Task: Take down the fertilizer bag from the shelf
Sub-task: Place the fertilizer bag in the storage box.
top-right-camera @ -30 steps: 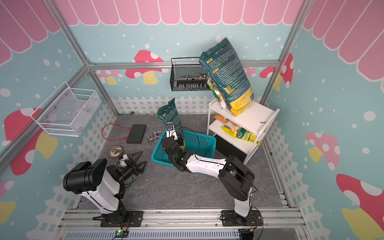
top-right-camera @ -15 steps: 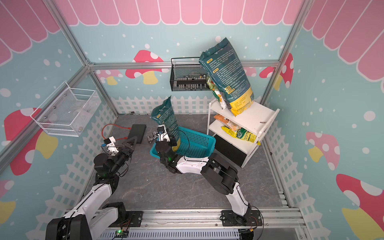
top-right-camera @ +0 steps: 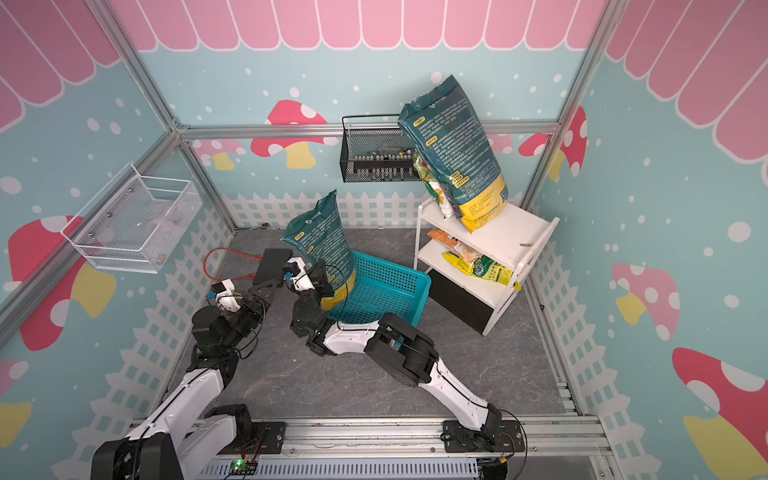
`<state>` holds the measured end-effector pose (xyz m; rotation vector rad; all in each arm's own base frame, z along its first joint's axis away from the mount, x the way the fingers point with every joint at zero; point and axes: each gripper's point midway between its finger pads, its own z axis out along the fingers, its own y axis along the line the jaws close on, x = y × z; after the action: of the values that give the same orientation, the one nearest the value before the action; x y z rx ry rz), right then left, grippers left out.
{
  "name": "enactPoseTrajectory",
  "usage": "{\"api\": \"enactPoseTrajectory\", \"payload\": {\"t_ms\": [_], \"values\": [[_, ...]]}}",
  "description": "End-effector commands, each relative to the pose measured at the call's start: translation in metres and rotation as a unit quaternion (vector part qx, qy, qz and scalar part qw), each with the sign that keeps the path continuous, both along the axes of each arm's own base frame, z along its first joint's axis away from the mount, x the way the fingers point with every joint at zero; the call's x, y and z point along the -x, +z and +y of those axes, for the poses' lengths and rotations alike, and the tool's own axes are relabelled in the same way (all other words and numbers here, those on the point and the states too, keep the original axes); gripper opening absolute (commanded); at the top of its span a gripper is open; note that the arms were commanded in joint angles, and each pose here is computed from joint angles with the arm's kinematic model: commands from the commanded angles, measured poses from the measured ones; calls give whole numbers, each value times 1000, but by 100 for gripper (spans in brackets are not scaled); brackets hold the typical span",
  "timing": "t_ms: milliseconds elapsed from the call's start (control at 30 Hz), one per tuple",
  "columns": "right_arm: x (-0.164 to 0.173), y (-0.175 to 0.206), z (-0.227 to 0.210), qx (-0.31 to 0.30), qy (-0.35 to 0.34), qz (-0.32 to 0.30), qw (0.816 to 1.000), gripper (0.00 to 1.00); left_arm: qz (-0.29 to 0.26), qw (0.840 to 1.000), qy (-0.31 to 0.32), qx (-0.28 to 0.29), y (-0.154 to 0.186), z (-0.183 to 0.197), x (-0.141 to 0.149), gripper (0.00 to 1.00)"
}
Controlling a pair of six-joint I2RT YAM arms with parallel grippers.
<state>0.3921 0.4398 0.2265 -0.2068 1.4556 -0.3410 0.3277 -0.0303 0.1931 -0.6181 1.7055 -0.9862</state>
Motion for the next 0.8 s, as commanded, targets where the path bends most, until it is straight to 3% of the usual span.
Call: {"api": "enactPoseTrajectory", "payload": {"t_ms": [0, 300, 367, 433, 467, 567, 767], "values": [[9, 50, 17, -70, 85, -20, 994, 0, 1, 1000, 12, -18, 1, 4, -1, 99], [13, 31, 19, -55, 80, -23, 995, 2, 0, 1000, 13, -18, 2, 5, -2, 99], [15, 28, 24, -45, 88, -19, 995, 29, 0, 1000, 12, -18, 2, 4, -2, 99], [20, 25, 34, -24, 110, -9, 994, 77, 1, 1000, 13, -18, 1, 4, -2, 99], [23, 25, 38, -17, 121, -4, 993, 88, 1, 1000, 14, -19, 1, 5, -2, 99], [33, 29, 49, -7, 161, 18, 987, 98, 2, 1000, 19, -24, 1, 7, -2, 99], [56, 56, 60, -18, 265, 88, 960, 99, 6, 999, 28, -24, -2, 10, -3, 99]]}}
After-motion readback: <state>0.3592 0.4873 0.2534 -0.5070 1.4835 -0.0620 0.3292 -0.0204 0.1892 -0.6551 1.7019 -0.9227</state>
